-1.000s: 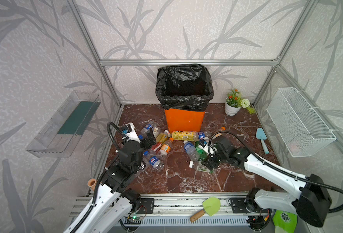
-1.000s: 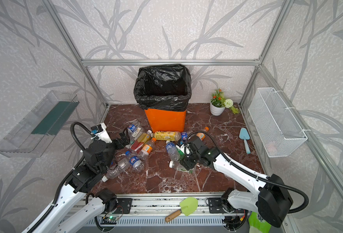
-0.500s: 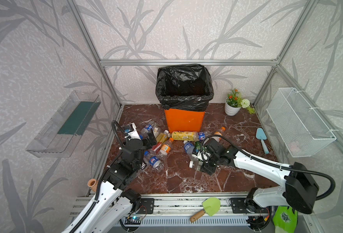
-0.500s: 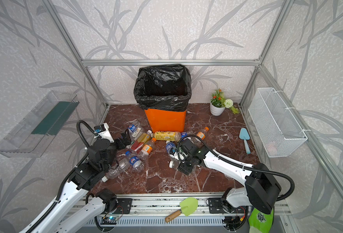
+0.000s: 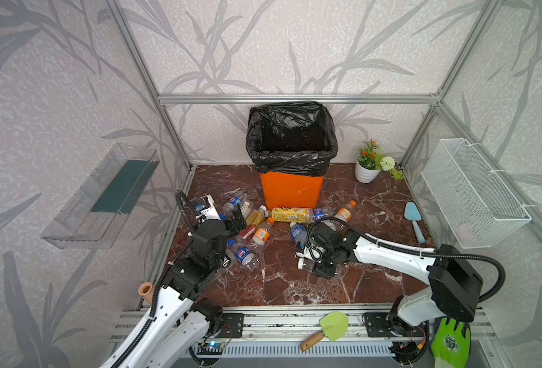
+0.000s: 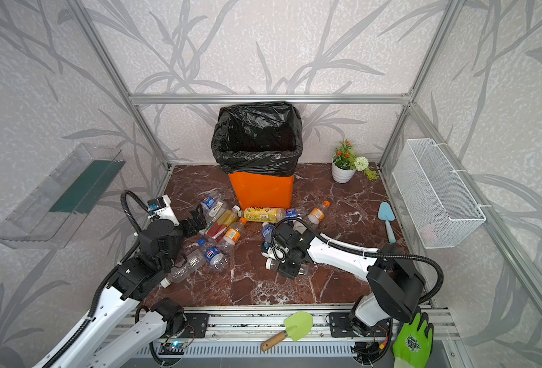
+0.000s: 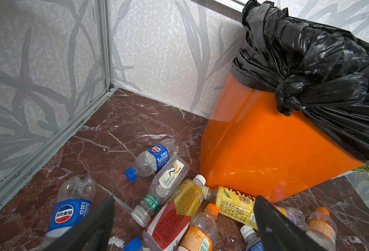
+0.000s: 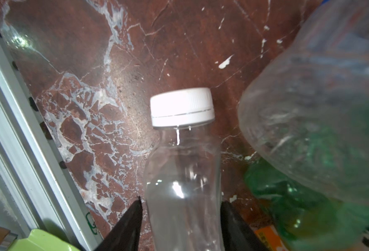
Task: Throw the plastic bottles in the bin
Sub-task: 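Grasp the clear white-capped bottle with the right gripper, then lift the clear bottle with the right gripper and release it into the bin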
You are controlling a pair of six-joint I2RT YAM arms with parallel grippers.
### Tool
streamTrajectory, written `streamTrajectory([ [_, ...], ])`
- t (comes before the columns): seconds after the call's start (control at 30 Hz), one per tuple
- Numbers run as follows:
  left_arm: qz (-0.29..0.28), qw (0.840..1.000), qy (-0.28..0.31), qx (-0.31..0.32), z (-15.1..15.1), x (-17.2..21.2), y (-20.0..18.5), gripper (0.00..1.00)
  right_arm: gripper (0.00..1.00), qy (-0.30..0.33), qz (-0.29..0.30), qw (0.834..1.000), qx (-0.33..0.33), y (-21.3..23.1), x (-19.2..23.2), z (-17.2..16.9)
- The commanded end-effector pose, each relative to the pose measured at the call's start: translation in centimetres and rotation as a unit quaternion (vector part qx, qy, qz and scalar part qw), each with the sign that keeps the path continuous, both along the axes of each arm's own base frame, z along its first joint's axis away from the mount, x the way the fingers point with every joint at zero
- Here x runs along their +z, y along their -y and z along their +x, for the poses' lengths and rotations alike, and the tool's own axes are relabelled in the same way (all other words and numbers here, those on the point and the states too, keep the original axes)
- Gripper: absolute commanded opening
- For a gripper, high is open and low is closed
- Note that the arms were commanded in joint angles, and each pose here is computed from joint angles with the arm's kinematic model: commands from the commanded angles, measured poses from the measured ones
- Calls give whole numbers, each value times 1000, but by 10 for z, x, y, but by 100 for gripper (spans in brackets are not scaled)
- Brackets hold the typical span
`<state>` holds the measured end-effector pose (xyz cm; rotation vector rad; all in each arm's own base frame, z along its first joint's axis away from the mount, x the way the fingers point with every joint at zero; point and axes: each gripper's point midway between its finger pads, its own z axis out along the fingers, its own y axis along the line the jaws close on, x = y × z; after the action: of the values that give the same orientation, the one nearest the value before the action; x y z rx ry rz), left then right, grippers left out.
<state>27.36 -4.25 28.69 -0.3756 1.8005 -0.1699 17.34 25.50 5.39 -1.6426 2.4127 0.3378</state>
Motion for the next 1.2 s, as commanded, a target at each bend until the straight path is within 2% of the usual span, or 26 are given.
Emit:
streamTrajectory([
  [0.0,-6,1000,1,16,-3,3,-7,99,57,-2,-18,1000,8,0,0,-1],
  [0.1,-6,1000,1,17,-4,3,-8,99,54,-5,-26,1000,9,0,-3,0],
  [0.2,-5,1000,1,20,-5,3,-10,99,46,-1,-18,1000,11,-5,2,-1],
  [0.37,-7,1000,1,22,-6,2,-12,99,31,22,18,1000,8,-14,26,3],
  [0.47,-9,1000,1,25,-6,2,-13,99,28,62,62,996,-9,-19,58,13],
  [0.6,-9,1000,0,30,-6,1,-15,99,26,143,139,979,-42,-19,120,27],
  [0.67,-10,999,1,33,-6,1,-16,99,26,199,197,957,-71,-12,164,34],
  [0.7,-10,999,0,33,-6,0,-16,99,26,228,225,943,-88,-7,184,38],
  [0.73,-10,999,1,36,-6,0,-17,99,26,269,259,921,-111,0,209,43],
  [0.8,-12,999,1,38,-5,-1,-18,99,25,355,329,863,-145,19,258,50],
  [0.87,-14,999,1,40,-4,-2,-18,99,26,432,393,789,-189,47,307,50],
  [0.93,-16,999,0,39,-2,-2,-17,99,26,488,442,722,-211,73,349,42],
  [1.07,-18,999,-1,38,-1,-1,-16,99,26,583,515,594,-206,107,425,18],
  [1.13,-21,999,0,35,0,0,-15,99,27,614,534,548,-194,113,459,9],
  [1.17,-22,999,-1,32,0,0,-13,99,27,626,541,531,-184,111,475,6],
])
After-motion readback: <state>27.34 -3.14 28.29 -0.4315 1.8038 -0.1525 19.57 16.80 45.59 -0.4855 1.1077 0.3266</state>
